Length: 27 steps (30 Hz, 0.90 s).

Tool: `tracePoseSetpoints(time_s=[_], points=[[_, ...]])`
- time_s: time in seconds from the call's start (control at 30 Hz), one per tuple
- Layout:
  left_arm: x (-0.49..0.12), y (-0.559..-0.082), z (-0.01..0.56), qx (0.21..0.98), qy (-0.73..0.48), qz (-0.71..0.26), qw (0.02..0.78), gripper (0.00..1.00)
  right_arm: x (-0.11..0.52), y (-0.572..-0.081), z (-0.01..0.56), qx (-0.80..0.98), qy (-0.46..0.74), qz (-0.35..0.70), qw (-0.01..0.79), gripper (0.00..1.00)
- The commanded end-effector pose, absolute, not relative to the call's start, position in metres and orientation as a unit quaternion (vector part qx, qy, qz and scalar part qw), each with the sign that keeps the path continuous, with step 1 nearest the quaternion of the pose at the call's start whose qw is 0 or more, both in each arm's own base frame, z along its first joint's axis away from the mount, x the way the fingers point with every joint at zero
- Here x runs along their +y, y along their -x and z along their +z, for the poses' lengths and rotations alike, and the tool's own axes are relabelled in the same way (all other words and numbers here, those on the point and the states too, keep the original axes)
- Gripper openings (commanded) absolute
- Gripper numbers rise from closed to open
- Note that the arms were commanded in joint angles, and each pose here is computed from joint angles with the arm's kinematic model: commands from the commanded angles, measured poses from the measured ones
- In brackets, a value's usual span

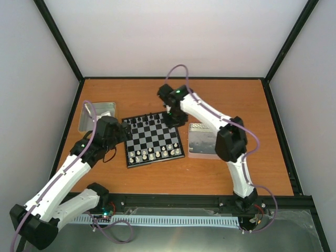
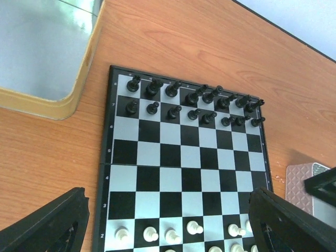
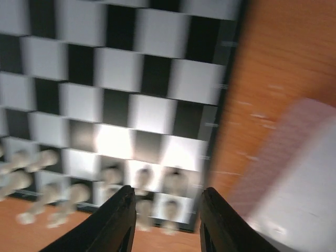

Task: Set up the chess pieces on the board
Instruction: Place the chess piece on the chessboard, then adjust the storage box at the center of the board.

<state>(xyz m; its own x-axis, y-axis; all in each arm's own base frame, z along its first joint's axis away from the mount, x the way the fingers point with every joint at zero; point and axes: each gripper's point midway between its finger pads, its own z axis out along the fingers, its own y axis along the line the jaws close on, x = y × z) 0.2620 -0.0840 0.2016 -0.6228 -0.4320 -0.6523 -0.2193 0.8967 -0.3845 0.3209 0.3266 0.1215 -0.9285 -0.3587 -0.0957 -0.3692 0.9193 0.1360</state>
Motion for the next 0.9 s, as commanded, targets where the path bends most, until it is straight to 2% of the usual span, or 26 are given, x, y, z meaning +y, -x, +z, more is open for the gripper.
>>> tracePoseSetpoints(time_s=[0.0,0.13,0.23,0.3,0.37,0.57,0.77,0.87], points=[[-0.099,-0.279,0.227,0.881,0.15,-0.162,0.418,0.84,0.247,-0.353,0.109,0.99,0.122,-0.013,0.073,0.36],[-0.11,-0.289,0.228,0.885,0.129,-0.167,0.414,0.86,0.203,-0.368,0.115,0.983,0.135,-0.038,0.114,0.38],[-0.118,-0.297,0.227,0.889,0.118,-0.169,0.409,0.87,0.182,-0.367,0.109,0.972,0.199,-0.035,0.121,0.52],[-0.122,-0.303,0.226,0.892,0.111,-0.169,0.405,0.87,0.167,-0.365,0.099,0.959,0.245,-0.072,0.126,0.64],[-0.128,-0.309,0.225,0.894,0.104,-0.171,0.401,0.87,0.167,-0.363,0.095,0.96,0.246,-0.039,0.127,0.74],[-0.147,-0.327,0.224,0.902,0.08,-0.182,0.383,0.87,0.159,-0.395,0.087,0.94,0.282,-0.079,0.173,0.8],[-0.153,-0.332,0.223,0.906,0.066,-0.182,0.376,0.87,0.153,-0.413,0.063,0.93,0.313,-0.077,0.176,0.8],[-0.152,-0.333,0.224,0.906,0.062,-0.178,0.38,0.87,0.163,-0.411,0.058,0.929,0.329,-0.037,0.164,0.76]])
